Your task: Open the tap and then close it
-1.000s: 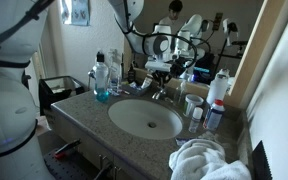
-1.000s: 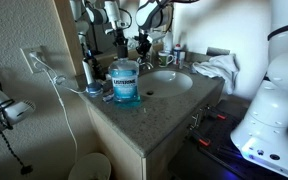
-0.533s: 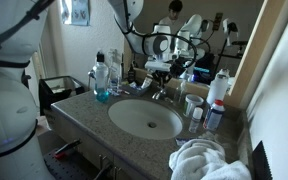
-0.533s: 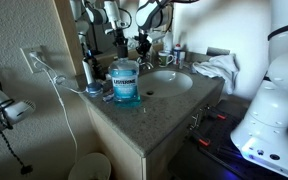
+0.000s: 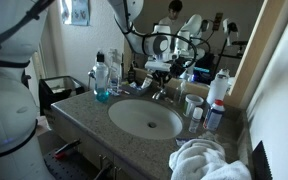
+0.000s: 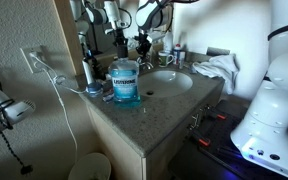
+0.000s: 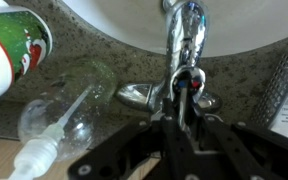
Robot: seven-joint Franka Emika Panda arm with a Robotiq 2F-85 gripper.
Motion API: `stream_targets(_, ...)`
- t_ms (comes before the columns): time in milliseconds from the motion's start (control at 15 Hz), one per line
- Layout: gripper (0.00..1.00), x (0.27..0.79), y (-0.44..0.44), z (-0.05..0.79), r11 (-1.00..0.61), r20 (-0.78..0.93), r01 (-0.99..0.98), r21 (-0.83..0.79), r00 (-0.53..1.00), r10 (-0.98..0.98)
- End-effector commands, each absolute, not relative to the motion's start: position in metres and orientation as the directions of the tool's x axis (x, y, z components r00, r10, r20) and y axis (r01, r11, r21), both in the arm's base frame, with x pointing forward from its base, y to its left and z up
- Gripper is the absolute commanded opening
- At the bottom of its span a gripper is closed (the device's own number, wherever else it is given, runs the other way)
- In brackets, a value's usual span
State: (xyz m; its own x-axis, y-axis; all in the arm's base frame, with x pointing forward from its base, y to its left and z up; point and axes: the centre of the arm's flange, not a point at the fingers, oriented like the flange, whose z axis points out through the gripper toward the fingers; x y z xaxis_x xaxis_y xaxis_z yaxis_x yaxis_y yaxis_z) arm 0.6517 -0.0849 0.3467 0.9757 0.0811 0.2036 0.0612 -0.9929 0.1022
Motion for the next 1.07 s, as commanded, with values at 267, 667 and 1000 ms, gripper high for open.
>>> stream_targets(267, 0.19, 0.6517, -0.085, 0.3467, -0.993, 0.204, 0.061, 0.102, 0.976, 0.081)
stream_targets(667, 0.05, 0.6533, -0.0841, 0.3476, -0.993, 0.211, 0.052, 0.102, 0.975, 0.073)
stream_targets(1000, 0.05, 0.6539, -0.0831, 0.3467, -0.993, 0.209, 0.05, 0.107, 0.975, 0.072)
